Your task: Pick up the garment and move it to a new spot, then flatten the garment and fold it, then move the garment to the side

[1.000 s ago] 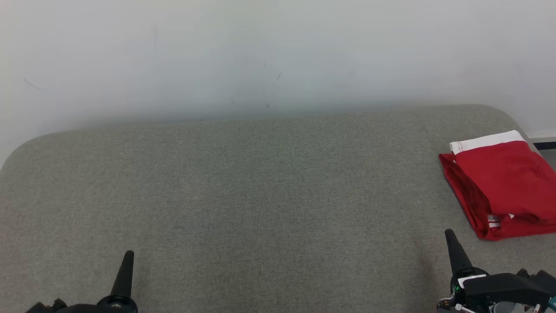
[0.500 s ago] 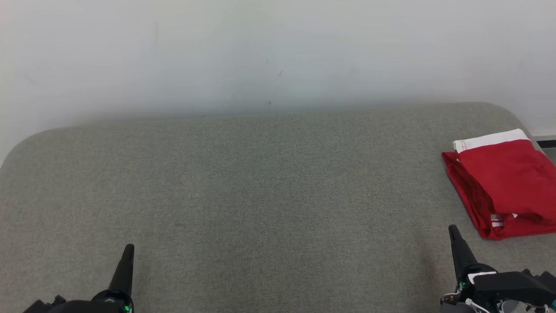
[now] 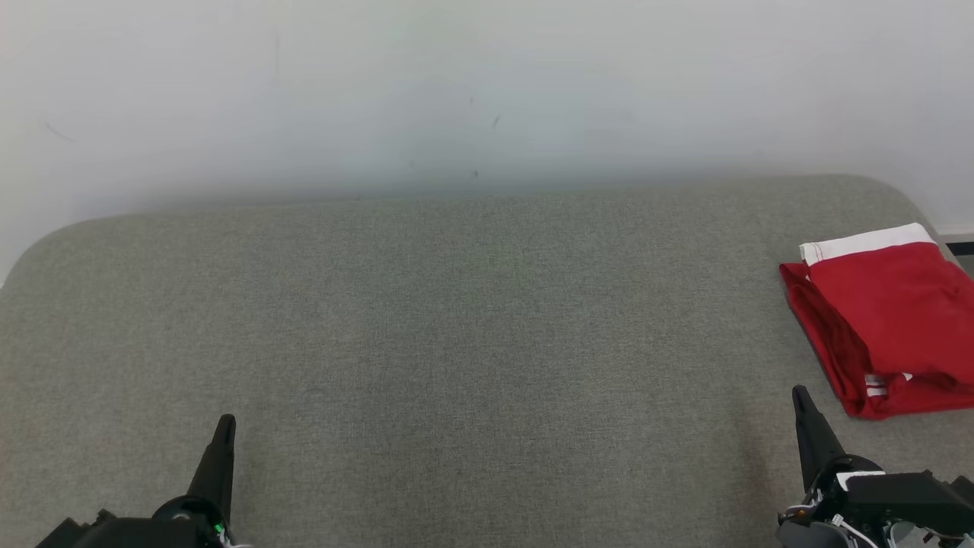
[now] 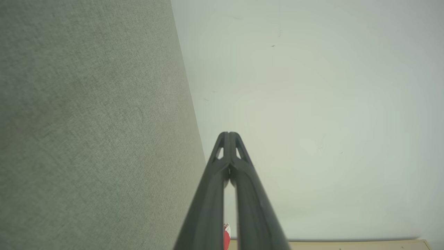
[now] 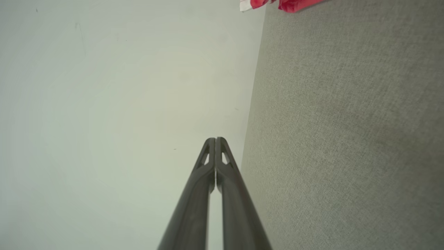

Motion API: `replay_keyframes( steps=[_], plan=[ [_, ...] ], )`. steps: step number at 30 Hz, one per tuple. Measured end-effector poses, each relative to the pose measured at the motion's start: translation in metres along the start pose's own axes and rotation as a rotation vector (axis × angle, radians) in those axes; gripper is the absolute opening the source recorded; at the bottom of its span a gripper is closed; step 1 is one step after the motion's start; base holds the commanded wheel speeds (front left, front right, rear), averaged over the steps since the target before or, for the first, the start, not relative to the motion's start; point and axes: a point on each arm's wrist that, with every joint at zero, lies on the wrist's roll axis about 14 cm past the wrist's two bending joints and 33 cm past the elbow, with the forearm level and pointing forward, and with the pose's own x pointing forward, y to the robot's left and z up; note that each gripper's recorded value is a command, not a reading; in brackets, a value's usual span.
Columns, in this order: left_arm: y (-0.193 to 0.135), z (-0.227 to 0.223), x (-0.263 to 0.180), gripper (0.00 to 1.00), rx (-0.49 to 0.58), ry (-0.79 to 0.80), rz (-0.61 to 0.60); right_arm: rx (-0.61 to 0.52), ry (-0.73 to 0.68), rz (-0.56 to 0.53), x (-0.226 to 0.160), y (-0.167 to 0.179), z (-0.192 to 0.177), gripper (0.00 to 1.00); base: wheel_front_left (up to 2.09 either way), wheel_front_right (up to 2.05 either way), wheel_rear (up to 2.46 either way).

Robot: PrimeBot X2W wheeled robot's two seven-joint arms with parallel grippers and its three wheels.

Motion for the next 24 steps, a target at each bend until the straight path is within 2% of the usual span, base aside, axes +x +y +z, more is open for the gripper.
replay_keyframes(
  steps=[12,24],
  plan=[
    [-0.0055,0.0011,0.0036,0.00,-0.076,0.002,-0.025,0.079,-0.002,0.018,0.0028,0.0042,0.0016,0.00,0.00,0.00,0.00],
    [-0.0058,0.0013,0.0037,0.00,-0.076,0.002,-0.025,0.080,-0.001,0.021,0.0034,0.0053,0.0015,0.00,0.00,0.00,0.00]
  ],
)
